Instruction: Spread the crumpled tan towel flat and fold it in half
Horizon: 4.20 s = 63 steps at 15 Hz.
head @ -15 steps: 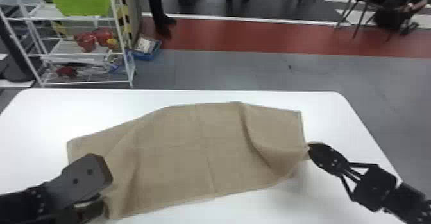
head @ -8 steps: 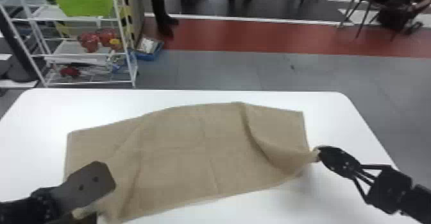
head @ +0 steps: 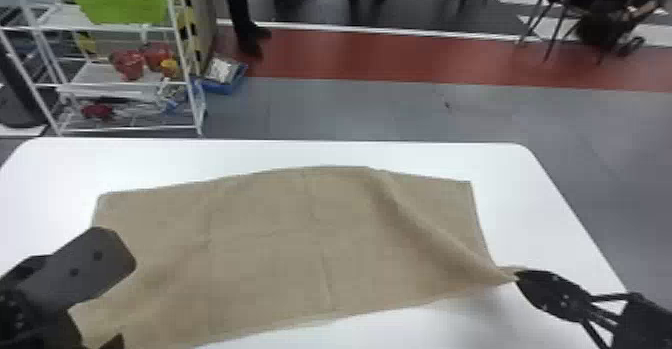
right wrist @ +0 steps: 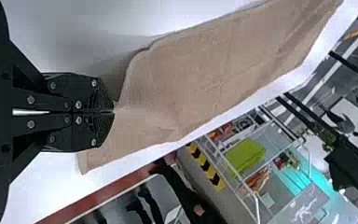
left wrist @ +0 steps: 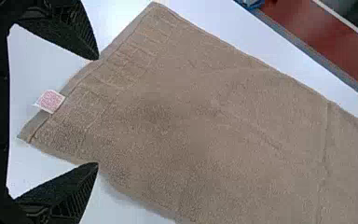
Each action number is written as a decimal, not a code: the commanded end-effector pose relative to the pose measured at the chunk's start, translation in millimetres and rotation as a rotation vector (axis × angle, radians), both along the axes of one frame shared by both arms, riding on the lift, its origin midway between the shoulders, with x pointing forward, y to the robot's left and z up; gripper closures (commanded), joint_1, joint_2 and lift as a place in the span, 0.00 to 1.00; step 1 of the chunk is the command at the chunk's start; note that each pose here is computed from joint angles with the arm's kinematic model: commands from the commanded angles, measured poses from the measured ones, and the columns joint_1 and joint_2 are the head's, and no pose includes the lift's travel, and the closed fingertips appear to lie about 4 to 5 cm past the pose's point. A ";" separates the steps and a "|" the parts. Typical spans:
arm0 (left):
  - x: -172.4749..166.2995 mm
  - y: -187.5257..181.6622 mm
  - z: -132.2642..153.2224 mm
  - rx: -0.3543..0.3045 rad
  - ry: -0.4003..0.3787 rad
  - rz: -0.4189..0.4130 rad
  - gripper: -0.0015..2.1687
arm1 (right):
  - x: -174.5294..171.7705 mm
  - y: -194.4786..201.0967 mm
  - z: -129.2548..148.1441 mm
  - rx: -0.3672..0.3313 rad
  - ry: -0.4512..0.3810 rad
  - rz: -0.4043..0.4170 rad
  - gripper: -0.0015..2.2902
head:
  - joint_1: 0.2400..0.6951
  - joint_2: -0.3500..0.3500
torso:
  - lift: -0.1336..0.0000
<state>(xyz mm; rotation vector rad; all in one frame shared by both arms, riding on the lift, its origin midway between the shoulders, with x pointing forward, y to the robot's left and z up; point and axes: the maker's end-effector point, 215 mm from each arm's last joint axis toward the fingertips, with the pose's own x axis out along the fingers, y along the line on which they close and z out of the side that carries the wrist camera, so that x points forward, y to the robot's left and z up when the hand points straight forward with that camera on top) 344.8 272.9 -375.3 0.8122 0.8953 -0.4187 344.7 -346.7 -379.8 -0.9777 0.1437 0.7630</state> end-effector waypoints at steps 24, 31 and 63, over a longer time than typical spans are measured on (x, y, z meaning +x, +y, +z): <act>40.0 -27.4 5.9 -0.268 -0.098 0.114 0.02 | -95.9 -84.9 -51.1 -0.387 0.228 0.040 0.57 | 1.00 0.03 | 0.08; 40.5 -21.4 3.6 -0.259 -0.096 0.124 0.02 | -122.2 -106.4 -60.4 -0.388 0.280 0.019 0.57 | 1.00 0.02 | 0.08; 213.9 -30.3 12.9 -0.483 -0.142 0.140 0.10 | 90.0 -132.8 8.7 0.618 0.111 -0.787 0.06 | 1.00 0.12 | 0.08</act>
